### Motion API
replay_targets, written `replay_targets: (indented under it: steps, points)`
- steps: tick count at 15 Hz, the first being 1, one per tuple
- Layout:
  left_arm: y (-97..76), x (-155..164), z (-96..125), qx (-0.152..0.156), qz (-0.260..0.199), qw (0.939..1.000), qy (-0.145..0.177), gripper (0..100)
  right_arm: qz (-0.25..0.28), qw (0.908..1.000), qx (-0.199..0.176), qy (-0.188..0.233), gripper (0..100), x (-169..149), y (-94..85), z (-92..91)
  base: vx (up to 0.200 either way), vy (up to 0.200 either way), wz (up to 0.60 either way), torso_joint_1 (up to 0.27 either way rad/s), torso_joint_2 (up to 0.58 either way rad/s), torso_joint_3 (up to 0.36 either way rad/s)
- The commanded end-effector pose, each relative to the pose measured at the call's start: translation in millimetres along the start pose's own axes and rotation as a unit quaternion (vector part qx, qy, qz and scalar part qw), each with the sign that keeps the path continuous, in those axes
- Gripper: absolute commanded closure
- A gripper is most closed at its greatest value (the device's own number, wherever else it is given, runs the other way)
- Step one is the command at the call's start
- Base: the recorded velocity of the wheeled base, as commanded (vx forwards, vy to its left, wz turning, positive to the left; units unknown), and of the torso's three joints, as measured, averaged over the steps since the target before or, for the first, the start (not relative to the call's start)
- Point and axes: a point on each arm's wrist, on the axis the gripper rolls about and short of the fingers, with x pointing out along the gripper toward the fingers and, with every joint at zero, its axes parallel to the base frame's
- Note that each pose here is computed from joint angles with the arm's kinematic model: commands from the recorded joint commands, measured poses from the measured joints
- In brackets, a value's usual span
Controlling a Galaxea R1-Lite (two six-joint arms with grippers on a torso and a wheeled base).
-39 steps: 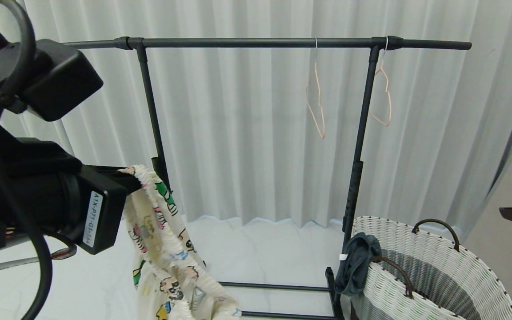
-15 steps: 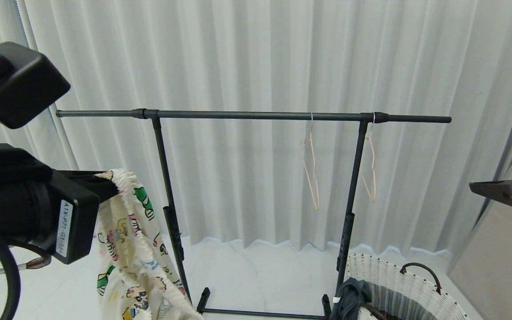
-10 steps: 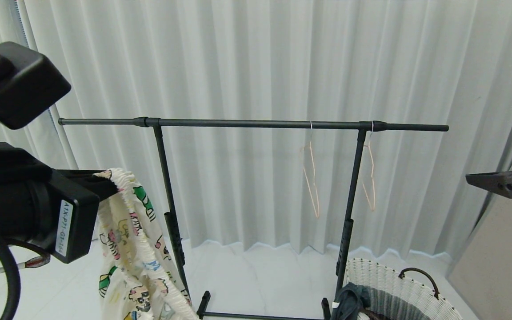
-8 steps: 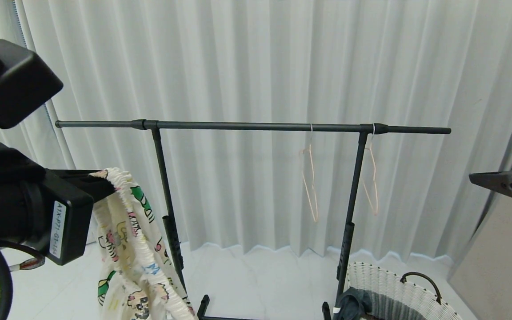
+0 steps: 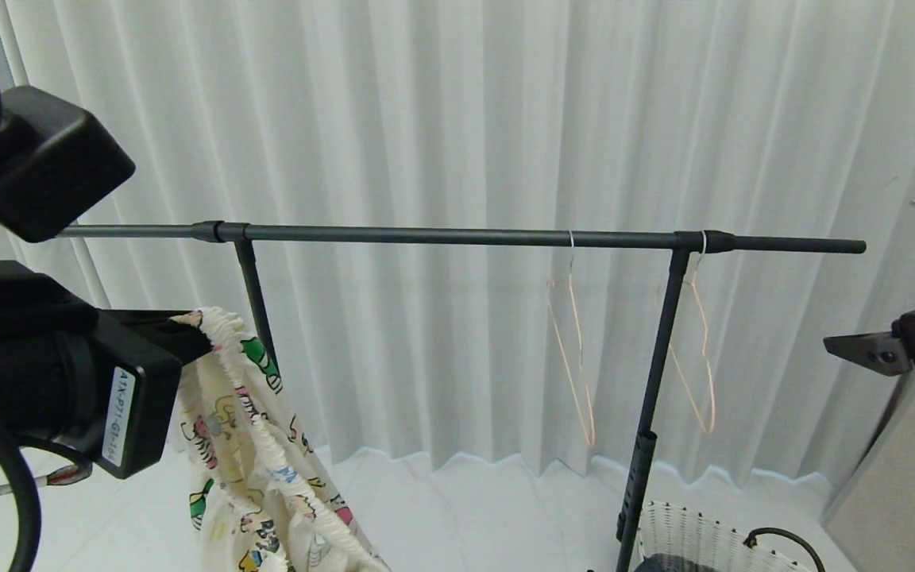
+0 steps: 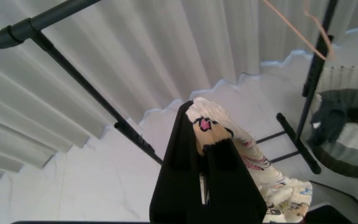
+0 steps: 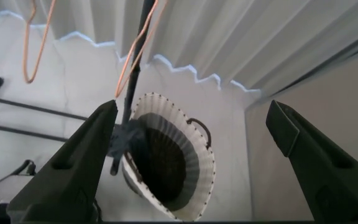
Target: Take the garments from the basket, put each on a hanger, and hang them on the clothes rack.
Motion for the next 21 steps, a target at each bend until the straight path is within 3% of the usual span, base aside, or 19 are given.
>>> replay_targets:
  steps: [1, 3, 6, 11, 14, 16, 18, 21]
  points:
    - [-0.2, 0, 0, 0.0, 0.0, 1.0, 0.0, 100, -0.001, 0.9999, -0.006, 0.016, 0, 10, 4.2, -10.1, 0.2, 0.0, 0.0, 0.002, 0.01, -0.002]
    - [-0.2, 0, 0, 0.0, 0.0, 1.0, 0.0, 100, -0.001, 0.9998, 0.001, 0.019, 0, 20, 8.0, -14.8, 0.2, 0.0, 0.0, 0.005, 0.0, 0.002]
    - [-0.6, 1, 0, 0.001, 0.0, 1.0, 0.002, 100, -0.001, 0.9984, 0.048, 0.032, 0, 35, 14.7, -14.5, 0.2, 0.0, 0.0, 0.002, 0.0, -0.002]
    - [-3.6, 3, -8, 0.019, -0.004, 0.9997, 0.014, 100, -0.006, 0.9924, 0.109, 0.057, 0, 77, 31.8, -11.7, 0.0, 0.0, 0.0, 0.0, 0.0, 0.0]
    - [-4.2, 5, -10, 0.021, -0.003, 0.9996, 0.018, 100, -0.038, 0.9839, 0.155, 0.081, 0, 110, 44.6, -15.1, 0.0, 0.0, 0.0, 0.0, 0.0, 0.0]
    - [-3.9, 4, -11, 0.021, -0.003, 0.9996, 0.017, 100, -0.081, 0.9728, 0.191, 0.103, 0, 137, 54.0, -24.0, 0.0, 0.0, 0.0, 0.0, 0.0, 0.0]
    - [-1.7, -1, -14, 0.019, -0.003, 0.9997, 0.012, 100, -0.098, 0.9659, 0.214, 0.109, 0, 147, 56.1, -27.6, 0.0, 0.0, 0.0, 0.0, 0.0, 0.0]
    - [0.4, -4, -15, 0.016, -0.002, 0.9998, 0.007, 100, -0.1, 0.9646, 0.216, 0.113, 0, 147, 55.6, -29.4, 0.0, 0.0, 0.0, 0.0, 0.0, 0.0]
